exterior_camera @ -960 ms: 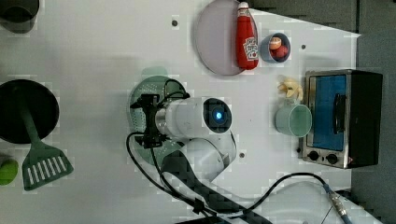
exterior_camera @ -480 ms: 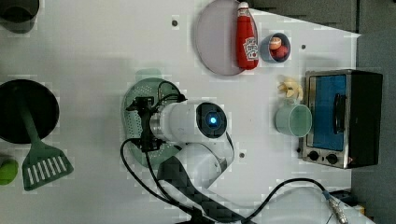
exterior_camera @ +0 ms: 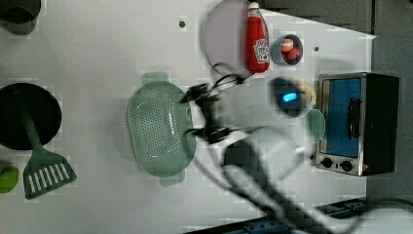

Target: Drag strainer right to left.

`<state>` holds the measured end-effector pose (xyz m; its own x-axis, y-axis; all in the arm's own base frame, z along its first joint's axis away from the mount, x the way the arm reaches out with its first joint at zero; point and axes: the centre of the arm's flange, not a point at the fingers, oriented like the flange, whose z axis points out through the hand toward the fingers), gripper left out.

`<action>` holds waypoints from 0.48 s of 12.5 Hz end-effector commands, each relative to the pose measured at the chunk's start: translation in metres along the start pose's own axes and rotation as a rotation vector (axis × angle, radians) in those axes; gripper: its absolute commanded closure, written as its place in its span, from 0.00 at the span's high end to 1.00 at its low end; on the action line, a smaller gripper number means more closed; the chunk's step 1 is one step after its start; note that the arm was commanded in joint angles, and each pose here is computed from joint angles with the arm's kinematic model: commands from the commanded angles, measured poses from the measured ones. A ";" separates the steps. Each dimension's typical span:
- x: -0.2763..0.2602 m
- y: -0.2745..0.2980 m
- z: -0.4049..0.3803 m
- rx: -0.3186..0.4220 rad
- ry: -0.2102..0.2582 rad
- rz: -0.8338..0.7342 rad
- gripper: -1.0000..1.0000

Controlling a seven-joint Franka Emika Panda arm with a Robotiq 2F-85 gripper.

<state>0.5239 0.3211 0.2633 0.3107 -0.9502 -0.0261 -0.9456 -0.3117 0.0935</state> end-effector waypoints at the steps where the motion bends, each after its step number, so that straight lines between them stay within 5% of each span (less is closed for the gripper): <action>1: 0.128 0.001 -0.154 0.174 -0.006 -0.200 1.00; 6: 0.323 0.098 -0.254 0.147 0.016 -0.327 1.00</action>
<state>0.5607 0.0174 0.5620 0.4773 -0.8783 0.0275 -0.8636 -0.4747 -0.1701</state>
